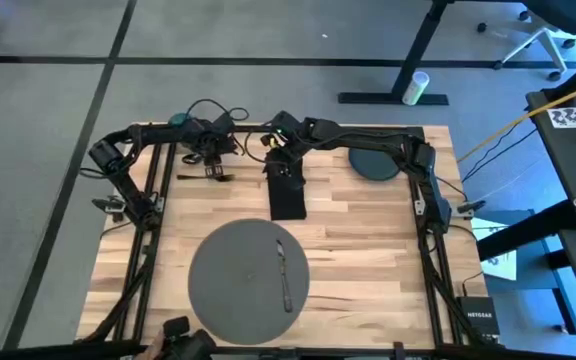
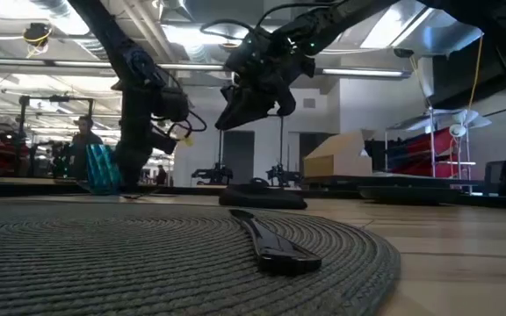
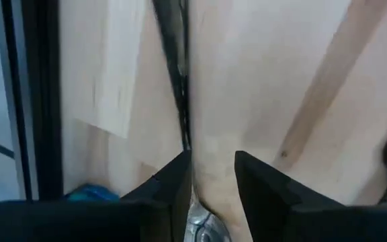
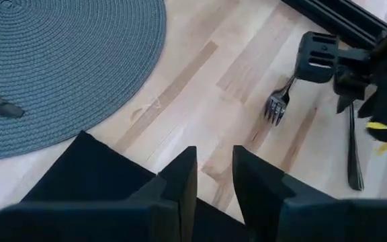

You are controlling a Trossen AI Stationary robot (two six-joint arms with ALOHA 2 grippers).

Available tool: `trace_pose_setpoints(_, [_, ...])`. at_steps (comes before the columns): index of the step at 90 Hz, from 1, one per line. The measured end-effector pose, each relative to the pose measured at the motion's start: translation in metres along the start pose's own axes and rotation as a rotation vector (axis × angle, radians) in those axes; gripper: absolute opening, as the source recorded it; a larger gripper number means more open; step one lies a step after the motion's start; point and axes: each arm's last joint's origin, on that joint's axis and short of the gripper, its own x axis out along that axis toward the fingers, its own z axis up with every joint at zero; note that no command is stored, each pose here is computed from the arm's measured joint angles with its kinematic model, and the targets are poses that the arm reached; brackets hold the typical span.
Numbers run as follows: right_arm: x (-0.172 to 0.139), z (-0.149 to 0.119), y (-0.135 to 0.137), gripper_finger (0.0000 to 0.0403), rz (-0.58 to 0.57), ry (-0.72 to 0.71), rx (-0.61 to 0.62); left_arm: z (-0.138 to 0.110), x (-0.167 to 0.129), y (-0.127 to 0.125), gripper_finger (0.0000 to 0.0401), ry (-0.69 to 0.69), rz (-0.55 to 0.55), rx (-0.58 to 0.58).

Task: Set table place
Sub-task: Put the black spoon on the black table mat to the right of the black table knife

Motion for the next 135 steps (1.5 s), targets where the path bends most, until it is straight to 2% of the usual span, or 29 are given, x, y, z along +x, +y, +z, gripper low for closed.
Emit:
trace_pose_setpoints(23, [0.0,0.0,0.0,0.008,0.004,0.003,0.003,-0.014,0.007,0.022,0.01,-0.014,-0.039,-0.095])
trace_pose_setpoints(39, [0.0,0.0,0.001,0.008,0.006,0.004,0.004,-0.017,0.009,0.022,0.01,-0.04,-0.104,-0.12])
trace_pose_setpoints(57, [0.0,-0.001,0.001,0.008,0.006,0.005,0.005,-0.016,0.009,0.021,0.01,-0.046,-0.118,-0.103])
trace_pose_setpoints(89, [0.0,-0.001,0.001,0.008,0.018,-0.001,0.008,-0.009,0.03,0.012,0.0098,0.019,-0.151,-0.065])
trace_pose_setpoints(98, [0.0,-0.001,0.001,0.008,0.022,-0.006,0.008,-0.005,0.026,0.005,0.0078,0.041,-0.11,-0.01])
trace_pose_setpoints(111, [0.0,-0.001,0.001,0.008,0.021,-0.006,0.008,0.002,0.02,-0.007,0.0013,0.081,-0.046,0.057])
trace_pose_setpoints(135, [-0.002,0.0,0.003,0.008,0.028,0.002,0.011,0.009,-0.005,-0.024,0.0001,0.034,0.002,0.141])
